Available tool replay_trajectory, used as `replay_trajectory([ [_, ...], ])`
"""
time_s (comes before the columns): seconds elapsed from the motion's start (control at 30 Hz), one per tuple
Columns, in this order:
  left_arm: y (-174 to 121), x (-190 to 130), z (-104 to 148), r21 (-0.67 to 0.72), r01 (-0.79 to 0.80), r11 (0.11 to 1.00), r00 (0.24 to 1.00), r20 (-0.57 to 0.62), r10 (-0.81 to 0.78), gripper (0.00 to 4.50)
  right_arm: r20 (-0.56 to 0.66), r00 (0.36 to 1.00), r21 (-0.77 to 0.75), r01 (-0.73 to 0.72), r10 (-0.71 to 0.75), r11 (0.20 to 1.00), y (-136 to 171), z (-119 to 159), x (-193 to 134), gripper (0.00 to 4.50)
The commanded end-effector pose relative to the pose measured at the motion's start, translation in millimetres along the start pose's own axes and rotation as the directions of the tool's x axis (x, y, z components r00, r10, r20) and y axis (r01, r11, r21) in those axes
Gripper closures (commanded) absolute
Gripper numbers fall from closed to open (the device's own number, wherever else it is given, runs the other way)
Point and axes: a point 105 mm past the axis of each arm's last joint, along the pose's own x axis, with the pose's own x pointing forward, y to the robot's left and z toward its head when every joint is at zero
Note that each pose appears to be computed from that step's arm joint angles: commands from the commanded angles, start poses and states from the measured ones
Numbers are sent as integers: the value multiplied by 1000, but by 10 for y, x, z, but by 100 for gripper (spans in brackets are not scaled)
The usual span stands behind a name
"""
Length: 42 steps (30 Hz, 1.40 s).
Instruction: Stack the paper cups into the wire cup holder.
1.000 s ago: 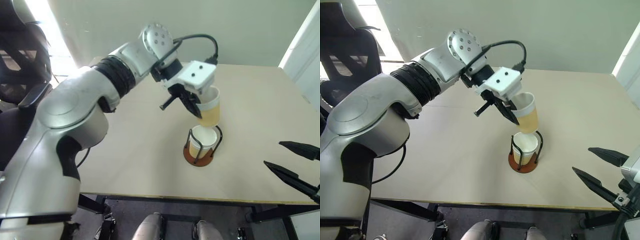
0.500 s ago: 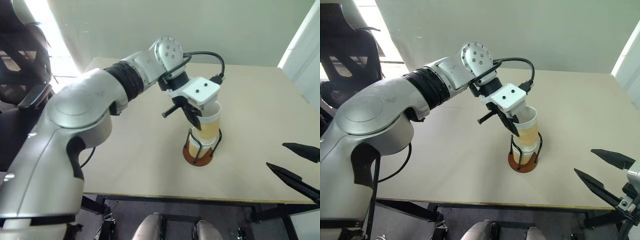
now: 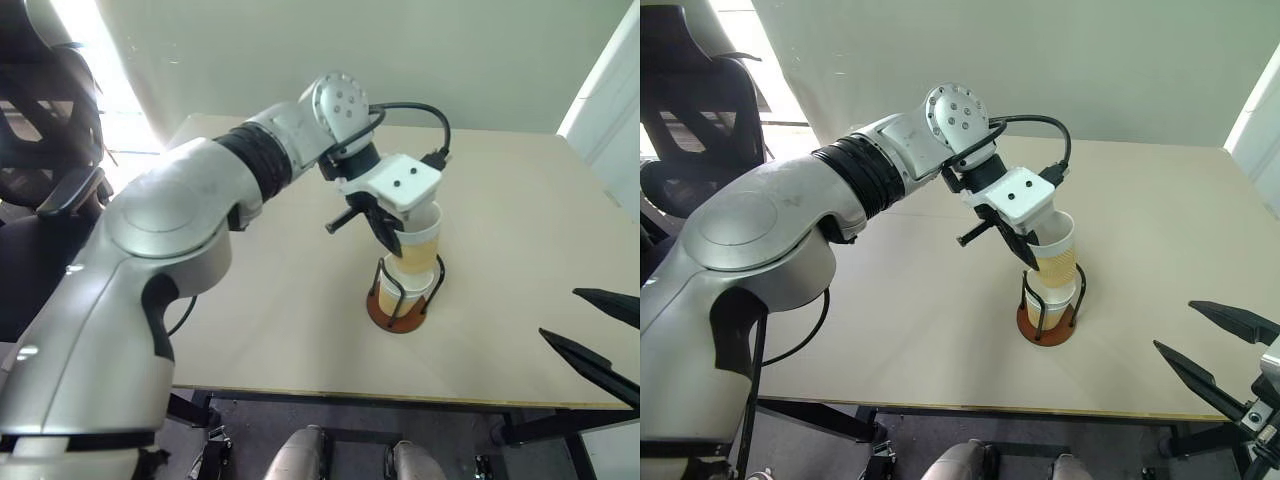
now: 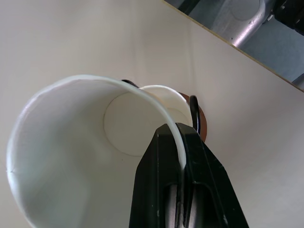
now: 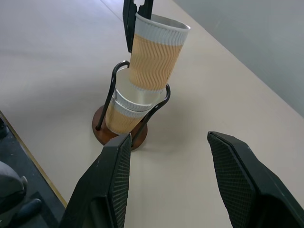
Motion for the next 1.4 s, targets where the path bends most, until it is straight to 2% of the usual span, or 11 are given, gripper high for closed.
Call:
replay_trajectory([
  [0.03, 0, -96, 51, 26, 16, 1000, 1000, -24, -16, 448, 18, 999, -16, 33, -33, 999, -35, 23, -15, 192],
  [0.63, -22, -31, 62, 40, 43, 998, 999, -12, -42, 448, 16, 999, -22, 52, -52, 998, -6, 14, -50, 192],
  [0.73, 0, -26, 82, 44, 31, 999, 1000, 2, -32, 386, 16, 998, -24, 54, -54, 998, -1, 14, -52, 192],
  [1.0, 49, -33, 107, 52, 2, 999, 1000, 19, -3, 127, 15, 998, -23, 58, -58, 998, 13, 5, -52, 192],
  [1.17, 155, -121, 179, 62, -78, 995, 995, 59, 74, 127, 14, 998, -22, 59, -59, 998, 20, 1, -50, 192],
  [1.27, 239, -283, 237, 33, -171, 985, 980, 107, 166, 127, 24, 999, -19, 45, -44, 999, 32, 8, -22, 192],
  [1.4, 221, -592, 160, -51, -299, 953, 941, 150, 304, 127, 45, 999, -27, 9, -8, 1000, 30, 40, 89, 192],
])
